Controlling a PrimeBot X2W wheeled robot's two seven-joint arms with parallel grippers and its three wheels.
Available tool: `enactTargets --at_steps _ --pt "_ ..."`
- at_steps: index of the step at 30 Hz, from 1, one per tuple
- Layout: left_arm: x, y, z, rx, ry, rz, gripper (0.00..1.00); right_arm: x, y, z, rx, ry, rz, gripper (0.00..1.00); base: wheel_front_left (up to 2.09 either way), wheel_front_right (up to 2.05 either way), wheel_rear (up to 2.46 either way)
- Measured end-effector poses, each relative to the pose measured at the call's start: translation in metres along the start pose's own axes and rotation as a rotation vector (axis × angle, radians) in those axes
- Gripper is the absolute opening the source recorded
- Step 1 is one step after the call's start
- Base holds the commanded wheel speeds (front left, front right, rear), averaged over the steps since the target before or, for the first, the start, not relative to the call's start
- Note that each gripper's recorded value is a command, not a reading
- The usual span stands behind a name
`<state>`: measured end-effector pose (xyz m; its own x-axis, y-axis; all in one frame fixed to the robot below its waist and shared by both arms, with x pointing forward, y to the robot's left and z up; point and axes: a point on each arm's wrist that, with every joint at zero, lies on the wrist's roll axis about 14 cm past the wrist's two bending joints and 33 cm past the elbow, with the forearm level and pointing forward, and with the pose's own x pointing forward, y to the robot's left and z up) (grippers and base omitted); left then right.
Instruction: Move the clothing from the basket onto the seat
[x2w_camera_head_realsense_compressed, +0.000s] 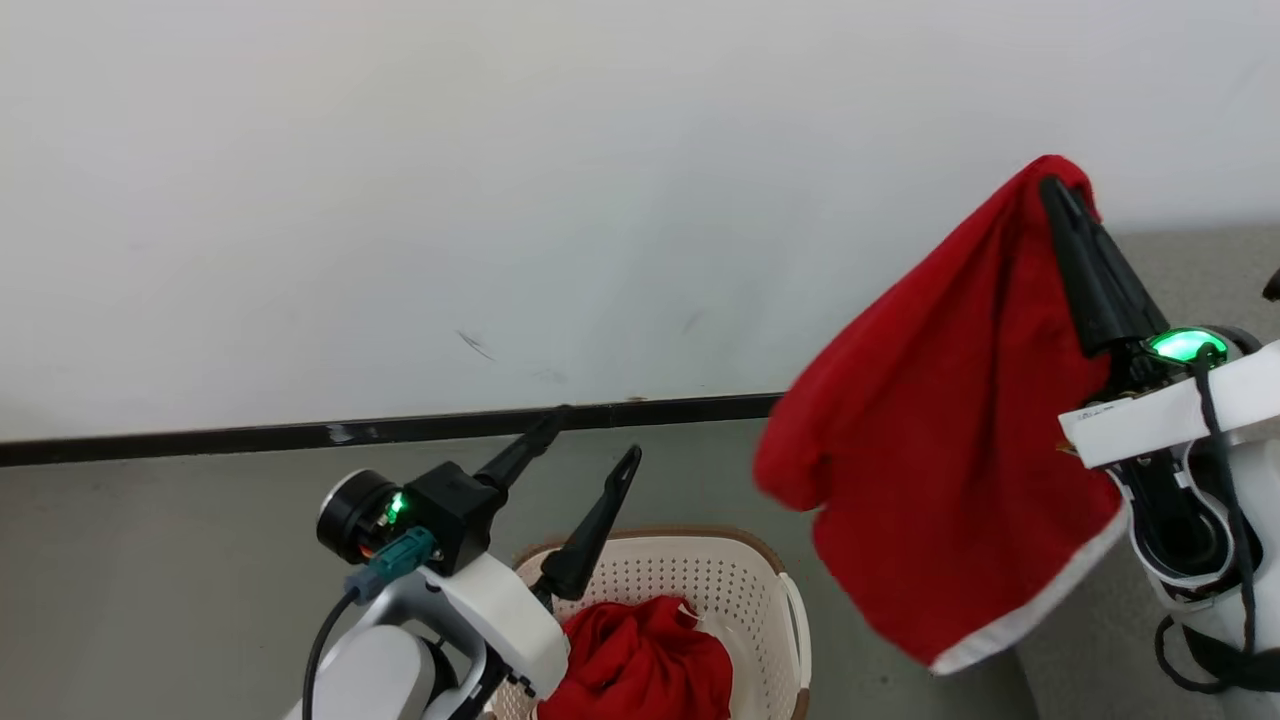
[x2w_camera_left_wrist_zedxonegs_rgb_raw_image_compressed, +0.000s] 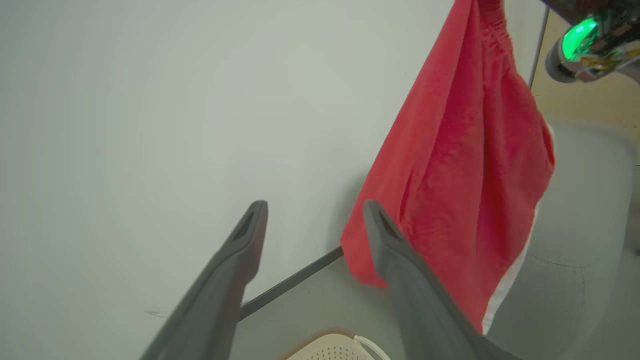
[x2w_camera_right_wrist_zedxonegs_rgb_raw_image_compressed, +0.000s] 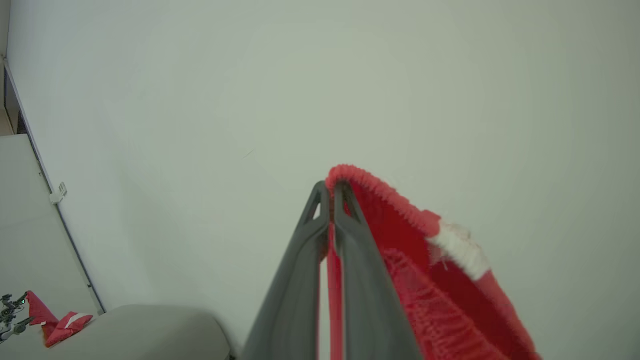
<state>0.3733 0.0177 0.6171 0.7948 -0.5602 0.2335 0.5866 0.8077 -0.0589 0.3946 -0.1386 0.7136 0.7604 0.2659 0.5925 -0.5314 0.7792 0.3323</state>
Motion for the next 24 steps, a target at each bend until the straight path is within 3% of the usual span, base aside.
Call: enactTargets --at_steps 17,24 --pt "0.013 -0.059 -0.020 -0.076 0.010 -0.173 1.00 -0.064 -0.062 0.051 -0.166 -0.058 -0.212 0.00 0.00 0.00 0.00" --pt "0.018 -0.083 -0.023 -0.101 0.007 -0.248 1.00 -0.090 -0.072 0.070 -0.219 -0.078 -0.272 0.00 0.00 0.00 0.00"
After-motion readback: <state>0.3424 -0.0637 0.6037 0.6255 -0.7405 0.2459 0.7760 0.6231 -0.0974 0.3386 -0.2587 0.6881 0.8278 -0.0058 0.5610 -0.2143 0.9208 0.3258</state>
